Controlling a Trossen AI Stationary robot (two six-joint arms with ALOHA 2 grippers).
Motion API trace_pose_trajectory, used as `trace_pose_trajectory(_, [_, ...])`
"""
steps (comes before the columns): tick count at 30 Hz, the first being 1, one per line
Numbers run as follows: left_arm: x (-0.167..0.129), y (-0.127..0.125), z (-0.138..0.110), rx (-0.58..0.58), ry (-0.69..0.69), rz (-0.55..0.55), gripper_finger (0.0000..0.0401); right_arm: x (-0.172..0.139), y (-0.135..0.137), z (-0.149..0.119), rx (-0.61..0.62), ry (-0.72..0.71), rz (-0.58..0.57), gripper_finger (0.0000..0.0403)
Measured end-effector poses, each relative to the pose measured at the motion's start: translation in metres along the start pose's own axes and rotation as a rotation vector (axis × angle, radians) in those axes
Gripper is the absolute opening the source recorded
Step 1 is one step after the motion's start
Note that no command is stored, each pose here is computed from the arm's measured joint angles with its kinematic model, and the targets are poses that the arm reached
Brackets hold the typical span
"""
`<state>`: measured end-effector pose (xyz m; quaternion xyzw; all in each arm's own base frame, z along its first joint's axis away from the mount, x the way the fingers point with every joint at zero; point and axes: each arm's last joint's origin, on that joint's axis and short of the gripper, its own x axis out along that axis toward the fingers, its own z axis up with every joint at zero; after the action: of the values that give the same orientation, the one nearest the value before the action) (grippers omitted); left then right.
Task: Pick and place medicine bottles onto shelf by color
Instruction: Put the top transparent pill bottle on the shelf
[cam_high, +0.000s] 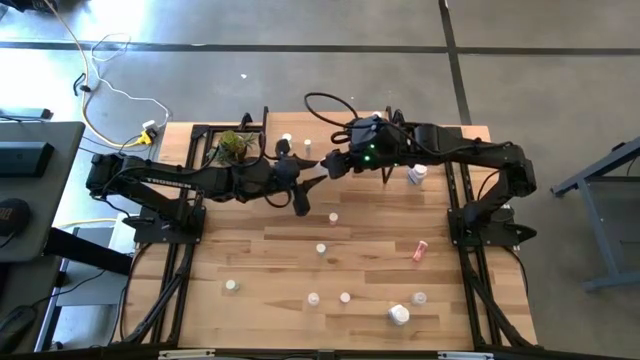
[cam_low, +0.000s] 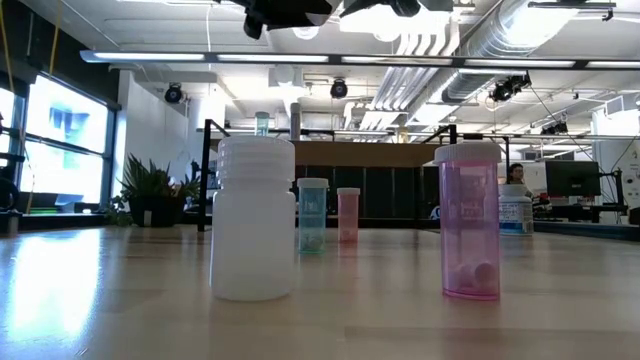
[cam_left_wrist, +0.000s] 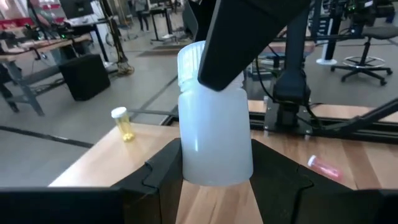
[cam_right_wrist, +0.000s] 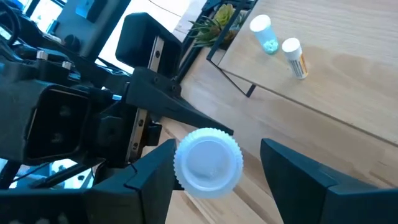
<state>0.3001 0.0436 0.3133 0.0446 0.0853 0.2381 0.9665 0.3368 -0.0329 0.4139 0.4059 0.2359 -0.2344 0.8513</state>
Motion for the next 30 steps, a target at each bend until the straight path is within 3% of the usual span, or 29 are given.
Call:
trace_pose_trajectory(12, [0.0001,0.0008,0.0025,0.074,-0.024,0.013,0.015,-0.0002,0.0026,0.0016,-0.055,-0.011,0.032,0.0119])
trace_pose_trajectory(25, [0.0,0.0009,0.0026,0.158,-0.022,0.018,0.0184,0.0012,0.0003,0.0009,-0.121,0.003,0.014,0.0125])
trace_pose_trajectory(30, [0.0,0.0009,0.002,0.117,-0.017,0.017,0.0212,0.0021,-0.0061,0.0041,-0.142,0.013,-0.021,0.0125])
